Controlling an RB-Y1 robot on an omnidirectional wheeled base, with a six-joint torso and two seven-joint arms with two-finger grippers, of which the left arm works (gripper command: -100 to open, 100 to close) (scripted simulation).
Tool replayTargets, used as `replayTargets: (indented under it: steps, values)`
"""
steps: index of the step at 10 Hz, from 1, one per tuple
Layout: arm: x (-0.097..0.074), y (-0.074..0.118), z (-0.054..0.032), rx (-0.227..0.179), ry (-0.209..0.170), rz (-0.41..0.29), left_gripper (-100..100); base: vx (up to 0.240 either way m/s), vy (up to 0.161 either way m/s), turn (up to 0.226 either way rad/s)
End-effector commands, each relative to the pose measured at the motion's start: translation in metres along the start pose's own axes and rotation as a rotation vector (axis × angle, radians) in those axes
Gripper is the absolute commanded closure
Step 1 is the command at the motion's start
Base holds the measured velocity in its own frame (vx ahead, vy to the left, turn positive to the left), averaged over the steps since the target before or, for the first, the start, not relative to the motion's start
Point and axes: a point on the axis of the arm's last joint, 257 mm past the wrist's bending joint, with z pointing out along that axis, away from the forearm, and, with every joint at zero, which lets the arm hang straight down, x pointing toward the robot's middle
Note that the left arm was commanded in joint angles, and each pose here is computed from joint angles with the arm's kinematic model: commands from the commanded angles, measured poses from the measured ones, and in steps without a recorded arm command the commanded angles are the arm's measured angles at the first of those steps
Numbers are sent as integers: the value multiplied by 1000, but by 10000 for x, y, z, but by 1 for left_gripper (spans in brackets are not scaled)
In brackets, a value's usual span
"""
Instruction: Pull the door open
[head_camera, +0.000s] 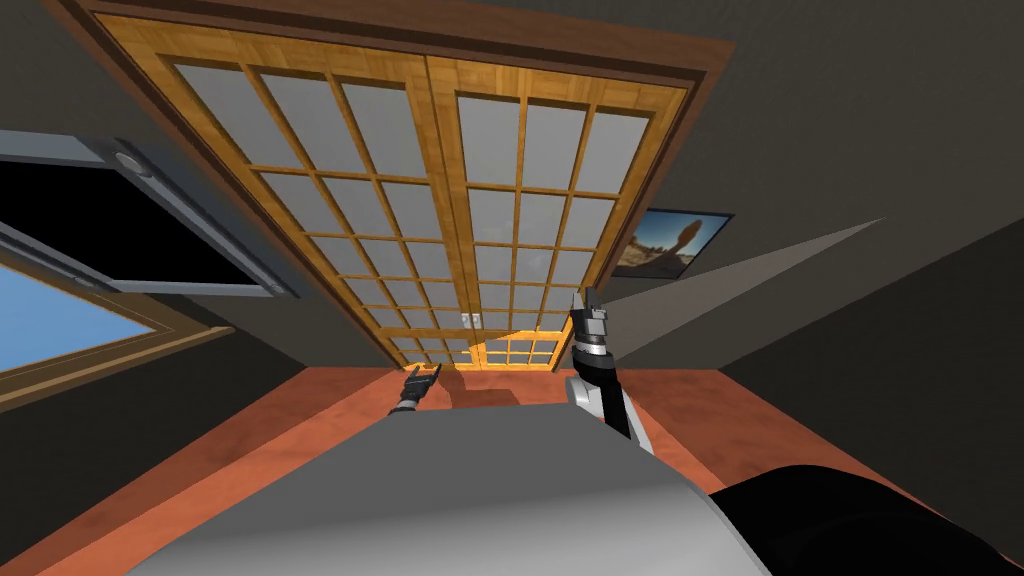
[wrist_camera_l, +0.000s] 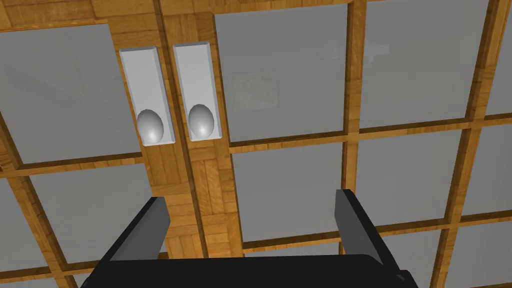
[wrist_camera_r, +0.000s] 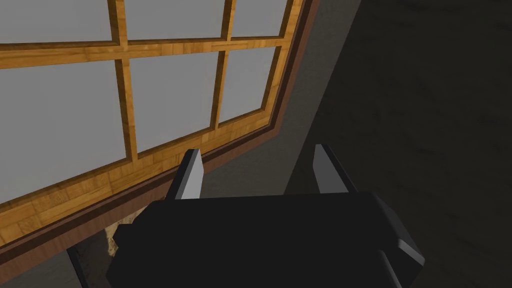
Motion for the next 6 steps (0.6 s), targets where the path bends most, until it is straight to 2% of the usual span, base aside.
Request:
replayTargets:
  steps: [1, 6]
  values:
    - [106, 157, -110, -36, 31, 6, -100, -202, 47, 17]
    - [463, 698, -596, -174, 135, 29, -100, -169, 61, -7]
